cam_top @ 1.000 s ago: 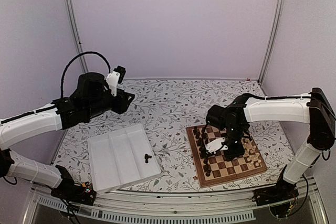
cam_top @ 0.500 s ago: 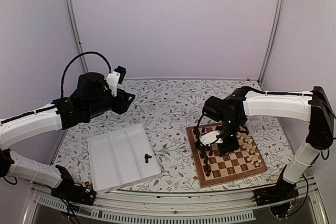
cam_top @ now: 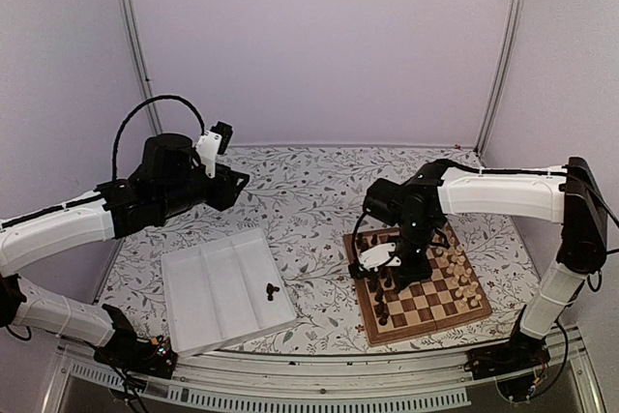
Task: Set up the chess pieces on the board
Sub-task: Place the chess piece on the chessboard.
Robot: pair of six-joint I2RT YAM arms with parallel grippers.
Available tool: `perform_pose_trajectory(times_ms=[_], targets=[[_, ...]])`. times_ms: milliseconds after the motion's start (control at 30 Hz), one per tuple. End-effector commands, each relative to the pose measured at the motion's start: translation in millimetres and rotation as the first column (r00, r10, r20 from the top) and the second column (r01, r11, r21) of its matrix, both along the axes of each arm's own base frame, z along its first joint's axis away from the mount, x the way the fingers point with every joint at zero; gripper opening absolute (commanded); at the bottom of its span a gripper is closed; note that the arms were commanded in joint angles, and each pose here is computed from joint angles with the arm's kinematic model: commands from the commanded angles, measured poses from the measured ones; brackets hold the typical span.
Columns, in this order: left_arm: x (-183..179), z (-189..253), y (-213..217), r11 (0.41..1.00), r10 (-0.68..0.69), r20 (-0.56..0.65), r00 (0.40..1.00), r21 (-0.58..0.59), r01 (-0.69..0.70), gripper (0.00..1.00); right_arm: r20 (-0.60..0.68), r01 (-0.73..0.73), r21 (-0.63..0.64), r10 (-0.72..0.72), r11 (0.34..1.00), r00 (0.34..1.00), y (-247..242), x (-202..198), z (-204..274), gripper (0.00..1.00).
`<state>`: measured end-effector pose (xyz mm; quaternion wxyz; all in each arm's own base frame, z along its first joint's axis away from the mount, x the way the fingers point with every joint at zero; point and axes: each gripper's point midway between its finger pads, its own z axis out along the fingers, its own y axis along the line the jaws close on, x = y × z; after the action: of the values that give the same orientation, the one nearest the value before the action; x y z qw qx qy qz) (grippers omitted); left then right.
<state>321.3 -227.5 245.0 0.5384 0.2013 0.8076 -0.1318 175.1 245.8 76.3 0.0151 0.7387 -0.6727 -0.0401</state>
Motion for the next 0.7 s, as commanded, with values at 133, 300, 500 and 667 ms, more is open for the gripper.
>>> perform_pose_trajectory(times_ms=[133,300,500,667], targets=[[1.8,-5.2,4.5,1.000,0.010,-0.014,1.000,0.009,-0.010,0.52,-0.023,-0.006,0.005,0.006,1.000,1.000,12.7,-2.8,-4.6,0.07],[1.8,-5.8,4.6,1.000,0.009,-0.015,1.000,0.014,-0.008,0.52,-0.026,-0.012,-0.002,0.012,1.000,1.000,13.7,-3.2,-8.1,0.07],[2.1,-6.0,4.3,1.000,0.008,-0.014,1.000,0.016,-0.007,0.52,-0.029,-0.017,-0.005,0.017,1.000,0.999,15.8,-3.5,-10.5,0.07],[1.8,-7.4,4.0,1.000,0.006,-0.019,1.000,0.020,-0.006,0.52,-0.030,-0.021,-0.007,0.020,1.000,0.999,17.0,-3.3,-12.7,0.08]])
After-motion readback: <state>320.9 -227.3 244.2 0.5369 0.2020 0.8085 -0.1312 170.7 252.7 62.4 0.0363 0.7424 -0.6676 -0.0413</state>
